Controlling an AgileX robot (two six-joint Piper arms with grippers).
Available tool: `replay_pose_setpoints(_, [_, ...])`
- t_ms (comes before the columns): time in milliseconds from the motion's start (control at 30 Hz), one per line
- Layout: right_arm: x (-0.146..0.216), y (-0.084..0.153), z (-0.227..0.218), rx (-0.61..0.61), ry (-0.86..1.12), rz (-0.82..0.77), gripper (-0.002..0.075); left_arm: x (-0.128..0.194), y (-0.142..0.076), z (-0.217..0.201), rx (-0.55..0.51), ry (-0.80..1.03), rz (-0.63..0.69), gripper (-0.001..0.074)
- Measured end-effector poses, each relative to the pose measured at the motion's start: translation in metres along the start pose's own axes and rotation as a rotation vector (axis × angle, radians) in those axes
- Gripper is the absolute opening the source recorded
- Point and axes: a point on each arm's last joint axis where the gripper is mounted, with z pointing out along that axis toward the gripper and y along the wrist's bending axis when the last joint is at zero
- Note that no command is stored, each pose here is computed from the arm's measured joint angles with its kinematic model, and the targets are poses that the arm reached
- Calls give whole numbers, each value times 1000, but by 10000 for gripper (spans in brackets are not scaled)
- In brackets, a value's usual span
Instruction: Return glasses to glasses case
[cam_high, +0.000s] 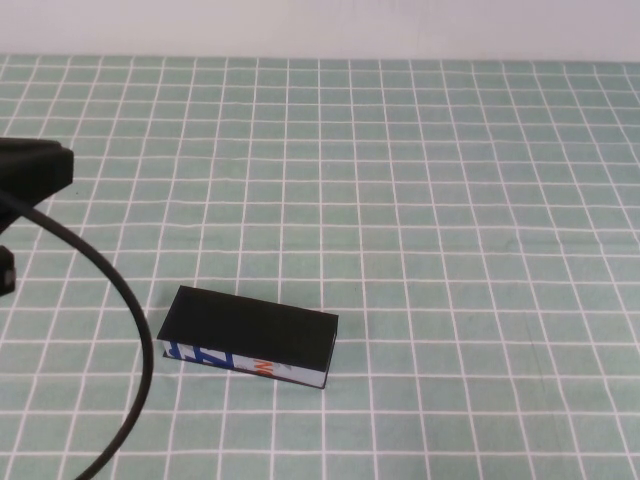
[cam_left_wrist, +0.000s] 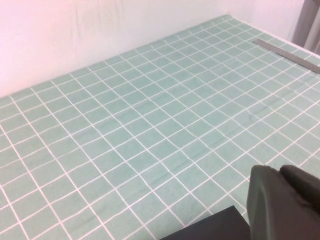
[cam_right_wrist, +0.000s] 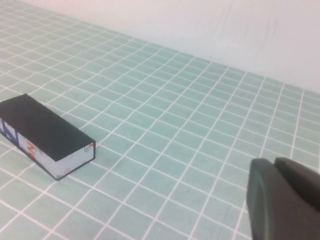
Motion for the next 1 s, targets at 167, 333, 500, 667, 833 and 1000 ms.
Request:
replay_pose_setpoints(167, [1, 0, 0, -3, 7, 0, -11, 0, 0, 0, 1, -1, -8, -2])
replay_pose_setpoints(333, [1, 0, 0, -3, 8, 0, -12, 0, 0, 0, 3, -1, -13, -2])
replay_pose_setpoints(500, [1, 1, 0, -7, 9, 5, -12, 0, 0, 0, 3, -1, -13, -2])
replay_pose_setpoints(667, [1, 1, 0, -8, 9, 7, -12, 0, 0, 0, 0, 1, -10, -2])
replay_pose_setpoints(833, [1, 1, 0, -9, 10, 8, -11, 2, 4, 0, -57, -13, 11, -2])
replay_pose_setpoints(1000, [1, 1, 0, -12, 9, 13, -12, 2, -6, -17, -188, -88, 120, -2])
